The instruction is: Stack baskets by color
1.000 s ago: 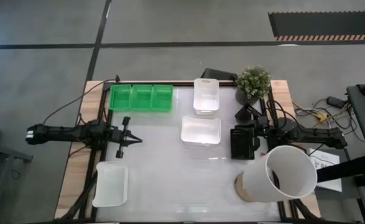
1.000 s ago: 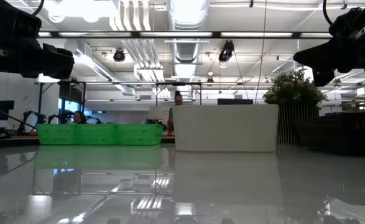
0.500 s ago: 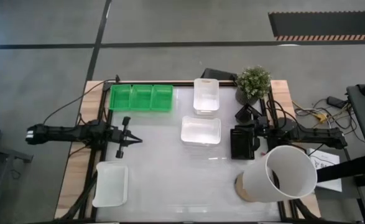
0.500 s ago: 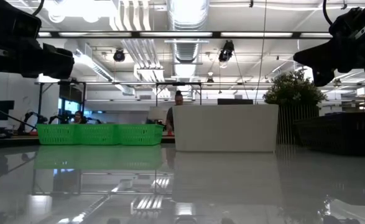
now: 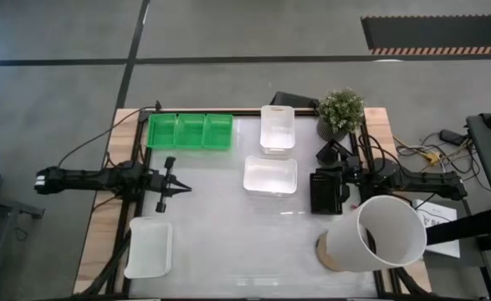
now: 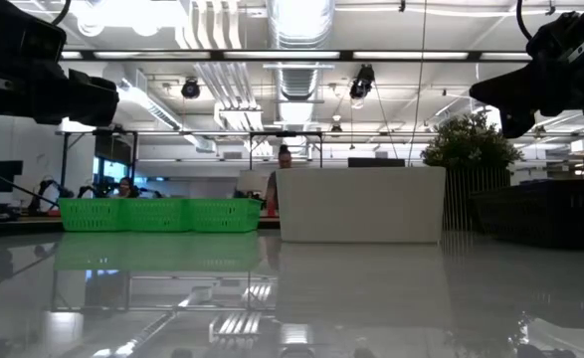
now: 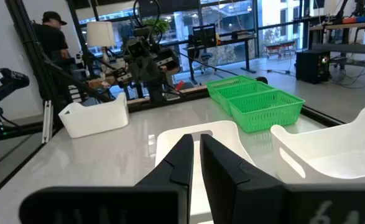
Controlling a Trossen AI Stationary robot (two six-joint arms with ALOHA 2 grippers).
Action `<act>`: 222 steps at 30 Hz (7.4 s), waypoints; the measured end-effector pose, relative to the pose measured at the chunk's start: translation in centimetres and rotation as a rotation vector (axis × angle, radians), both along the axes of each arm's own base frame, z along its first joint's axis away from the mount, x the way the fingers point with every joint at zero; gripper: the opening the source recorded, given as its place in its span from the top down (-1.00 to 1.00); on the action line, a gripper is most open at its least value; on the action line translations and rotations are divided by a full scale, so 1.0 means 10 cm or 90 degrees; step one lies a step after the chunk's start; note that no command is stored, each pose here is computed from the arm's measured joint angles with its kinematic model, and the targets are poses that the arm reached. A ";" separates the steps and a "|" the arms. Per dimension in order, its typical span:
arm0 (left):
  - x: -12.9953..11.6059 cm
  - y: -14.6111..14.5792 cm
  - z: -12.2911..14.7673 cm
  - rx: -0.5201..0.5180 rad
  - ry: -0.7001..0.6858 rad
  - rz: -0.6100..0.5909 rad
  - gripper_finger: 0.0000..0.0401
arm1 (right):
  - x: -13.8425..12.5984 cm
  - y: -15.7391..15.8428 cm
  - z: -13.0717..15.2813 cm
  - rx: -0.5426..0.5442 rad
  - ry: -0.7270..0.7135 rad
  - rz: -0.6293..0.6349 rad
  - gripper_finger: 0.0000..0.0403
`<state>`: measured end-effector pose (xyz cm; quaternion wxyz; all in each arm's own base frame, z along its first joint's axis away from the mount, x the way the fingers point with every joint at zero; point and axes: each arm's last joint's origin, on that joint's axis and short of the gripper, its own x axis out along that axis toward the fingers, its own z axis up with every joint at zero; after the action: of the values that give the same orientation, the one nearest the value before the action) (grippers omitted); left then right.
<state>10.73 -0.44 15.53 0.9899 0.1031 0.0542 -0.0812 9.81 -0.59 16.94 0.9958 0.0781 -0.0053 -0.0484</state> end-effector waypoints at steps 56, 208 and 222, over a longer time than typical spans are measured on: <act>-0.09 0.05 0.89 -0.161 -0.481 0.069 1.00 | 0.13 -0.06 0.85 0.003 -0.138 -0.082 0.89; 0.44 0.12 1.00 0.166 -0.440 0.318 1.00 | 2.68 -0.72 0.52 -0.174 0.519 0.004 0.06; 0.44 0.12 1.01 0.165 -0.442 0.318 1.00 | 2.63 -0.64 0.38 -0.169 0.568 0.060 -0.06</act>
<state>15.14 0.75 25.61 0.9176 0.2314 -0.2480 0.2072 36.13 -6.99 20.69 0.9033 -0.0783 0.4206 -0.0307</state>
